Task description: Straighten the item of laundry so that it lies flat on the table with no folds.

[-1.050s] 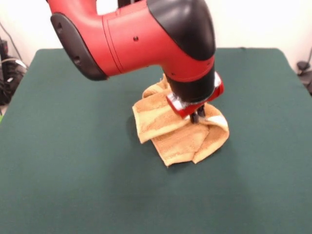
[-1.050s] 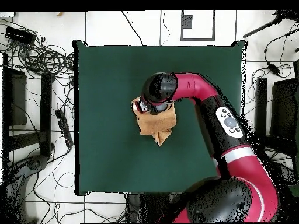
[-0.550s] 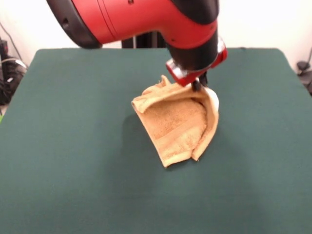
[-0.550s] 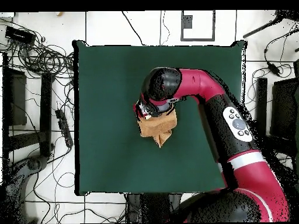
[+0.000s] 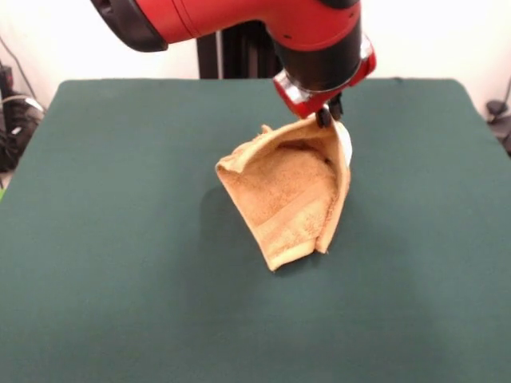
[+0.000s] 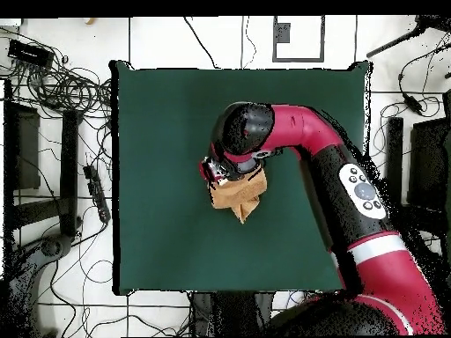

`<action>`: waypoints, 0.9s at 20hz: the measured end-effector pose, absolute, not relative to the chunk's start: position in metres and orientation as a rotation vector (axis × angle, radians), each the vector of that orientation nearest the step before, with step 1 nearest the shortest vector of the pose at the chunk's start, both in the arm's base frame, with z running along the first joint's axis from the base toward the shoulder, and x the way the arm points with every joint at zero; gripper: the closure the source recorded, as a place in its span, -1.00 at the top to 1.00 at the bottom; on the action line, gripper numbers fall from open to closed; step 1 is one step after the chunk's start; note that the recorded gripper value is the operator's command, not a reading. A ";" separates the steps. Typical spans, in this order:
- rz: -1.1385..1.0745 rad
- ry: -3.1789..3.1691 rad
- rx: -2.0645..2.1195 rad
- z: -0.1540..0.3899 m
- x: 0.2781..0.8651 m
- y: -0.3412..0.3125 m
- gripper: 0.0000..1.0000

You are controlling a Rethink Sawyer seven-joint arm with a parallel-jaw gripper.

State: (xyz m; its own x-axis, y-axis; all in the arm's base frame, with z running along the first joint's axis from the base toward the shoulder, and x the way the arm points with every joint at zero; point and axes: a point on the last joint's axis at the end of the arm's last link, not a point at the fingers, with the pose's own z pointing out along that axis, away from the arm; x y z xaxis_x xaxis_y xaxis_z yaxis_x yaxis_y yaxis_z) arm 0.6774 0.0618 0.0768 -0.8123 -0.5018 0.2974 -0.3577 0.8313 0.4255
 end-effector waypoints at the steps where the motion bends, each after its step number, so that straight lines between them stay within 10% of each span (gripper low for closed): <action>1: -0.501 -2.604 0.643 0.079 0.675 0.064 -1.00; 18: -0.588 -2.483 0.598 0.143 0.618 0.100 -1.00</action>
